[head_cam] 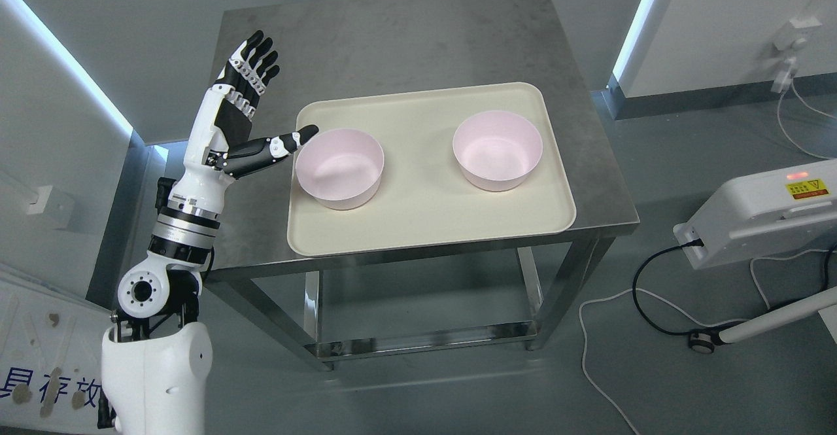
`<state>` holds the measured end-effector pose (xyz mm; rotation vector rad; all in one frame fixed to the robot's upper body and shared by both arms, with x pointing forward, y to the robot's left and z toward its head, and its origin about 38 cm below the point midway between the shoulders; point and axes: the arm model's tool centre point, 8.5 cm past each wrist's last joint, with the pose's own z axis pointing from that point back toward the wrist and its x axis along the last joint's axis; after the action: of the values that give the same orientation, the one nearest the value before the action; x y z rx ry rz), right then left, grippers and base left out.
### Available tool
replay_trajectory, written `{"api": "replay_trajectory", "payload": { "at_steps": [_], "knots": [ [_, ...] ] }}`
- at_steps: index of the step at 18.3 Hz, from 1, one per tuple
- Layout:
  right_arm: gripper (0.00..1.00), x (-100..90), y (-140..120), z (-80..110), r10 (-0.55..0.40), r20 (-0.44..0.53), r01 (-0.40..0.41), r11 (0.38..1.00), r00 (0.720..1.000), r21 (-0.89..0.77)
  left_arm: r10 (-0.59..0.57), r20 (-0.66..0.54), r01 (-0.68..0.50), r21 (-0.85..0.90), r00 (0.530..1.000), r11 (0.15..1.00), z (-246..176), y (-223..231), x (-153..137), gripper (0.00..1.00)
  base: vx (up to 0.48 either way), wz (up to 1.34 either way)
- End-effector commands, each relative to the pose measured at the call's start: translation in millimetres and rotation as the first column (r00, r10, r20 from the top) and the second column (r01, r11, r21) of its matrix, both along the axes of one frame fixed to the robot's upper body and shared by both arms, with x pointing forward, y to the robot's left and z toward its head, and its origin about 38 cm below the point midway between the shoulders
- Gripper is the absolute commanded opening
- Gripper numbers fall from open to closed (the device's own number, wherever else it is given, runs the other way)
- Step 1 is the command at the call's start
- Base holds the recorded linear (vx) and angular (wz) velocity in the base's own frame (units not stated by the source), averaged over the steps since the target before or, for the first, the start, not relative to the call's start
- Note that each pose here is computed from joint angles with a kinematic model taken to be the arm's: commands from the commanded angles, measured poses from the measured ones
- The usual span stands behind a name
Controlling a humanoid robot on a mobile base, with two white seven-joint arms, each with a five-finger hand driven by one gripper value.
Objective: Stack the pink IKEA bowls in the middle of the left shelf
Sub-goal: 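Move the left hand toward the pink bowl nearer the robot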
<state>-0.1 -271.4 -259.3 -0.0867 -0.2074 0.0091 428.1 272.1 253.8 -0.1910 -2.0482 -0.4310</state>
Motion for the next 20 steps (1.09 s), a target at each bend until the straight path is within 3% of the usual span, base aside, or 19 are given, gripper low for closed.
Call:
{"api": "replay_trajectory", "payload": {
  "at_steps": [1,5,9,13,20],
  "knots": [
    [1.00,6.0,-11.4,1.0,-0.004,0.017,0.004,1.000,1.000,-0.018,-0.093,-0.152,0.121,0.187,0.984,0.975,22.0,-15.2,34.4,1.00,0.000,0.00],
    [1.00,6.0,-11.4,1.0,-0.004,0.017,0.004,1.000,1.000,-0.018,-0.038,-0.307,0.160,0.384,0.951,0.909,-13.5,-16.4,50.3,0.98,0.000,0.00],
    [1.00,6.0,-11.4,1.0,-0.004,0.017,0.004,1.000,1.000,-0.018,0.018,-0.359,0.139,0.405,0.933,0.904,-32.0,-4.3,59.1,0.92,0.000,0.00],
    [1.00,6.0,-11.4,1.0,-0.004,0.017,0.004,1.000,1.000,-0.018,0.056,-0.305,0.076,0.403,0.951,0.912,-27.7,22.7,60.2,0.78,0.000,0.00],
    [1.00,6.0,-11.4,1.0,-0.004,0.017,0.004,1.000,1.000,-0.018,0.105,-0.319,0.069,0.489,0.942,0.869,-56.5,39.2,46.1,0.74,0.000,0.00]
  ]
}}
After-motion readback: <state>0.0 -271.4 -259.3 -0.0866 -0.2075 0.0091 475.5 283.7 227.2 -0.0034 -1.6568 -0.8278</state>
